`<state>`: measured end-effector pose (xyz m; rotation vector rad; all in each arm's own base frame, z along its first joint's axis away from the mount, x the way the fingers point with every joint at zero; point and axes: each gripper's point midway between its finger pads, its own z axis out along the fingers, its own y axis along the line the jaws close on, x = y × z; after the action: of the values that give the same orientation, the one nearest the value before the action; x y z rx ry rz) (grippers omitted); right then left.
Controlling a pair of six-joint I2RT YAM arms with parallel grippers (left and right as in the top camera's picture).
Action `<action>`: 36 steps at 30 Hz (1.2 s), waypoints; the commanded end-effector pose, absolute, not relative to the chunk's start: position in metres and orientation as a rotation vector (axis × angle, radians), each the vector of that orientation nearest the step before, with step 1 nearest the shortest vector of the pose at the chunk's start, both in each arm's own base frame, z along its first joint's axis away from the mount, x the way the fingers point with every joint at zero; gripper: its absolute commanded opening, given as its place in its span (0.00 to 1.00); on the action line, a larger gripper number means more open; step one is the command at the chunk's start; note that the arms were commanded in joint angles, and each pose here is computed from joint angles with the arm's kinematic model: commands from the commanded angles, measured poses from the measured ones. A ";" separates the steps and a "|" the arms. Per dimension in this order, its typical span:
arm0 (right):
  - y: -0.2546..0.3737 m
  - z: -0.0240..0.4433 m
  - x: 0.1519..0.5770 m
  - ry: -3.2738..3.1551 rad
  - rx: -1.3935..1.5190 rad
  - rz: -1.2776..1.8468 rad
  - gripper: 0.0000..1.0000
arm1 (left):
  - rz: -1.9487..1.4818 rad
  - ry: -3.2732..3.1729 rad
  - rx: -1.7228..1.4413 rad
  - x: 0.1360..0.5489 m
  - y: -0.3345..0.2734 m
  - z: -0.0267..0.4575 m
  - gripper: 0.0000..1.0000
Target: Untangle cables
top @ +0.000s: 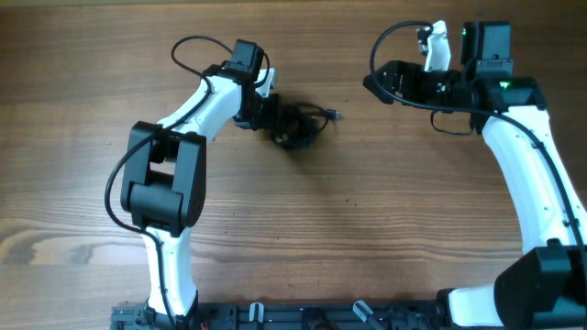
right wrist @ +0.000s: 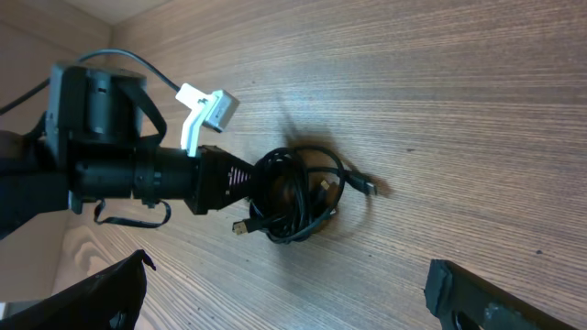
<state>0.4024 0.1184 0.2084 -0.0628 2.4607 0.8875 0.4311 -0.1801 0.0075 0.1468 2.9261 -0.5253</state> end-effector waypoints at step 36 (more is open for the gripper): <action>0.254 0.236 0.378 2.410 -0.177 1.095 0.20 | -0.602 2.580 -0.877 0.444 -0.133 0.182 0.04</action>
<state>0.3762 0.2411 0.2296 -0.1994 2.4208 1.0832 0.4421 -0.1388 0.1800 -0.6485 2.6276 -0.5864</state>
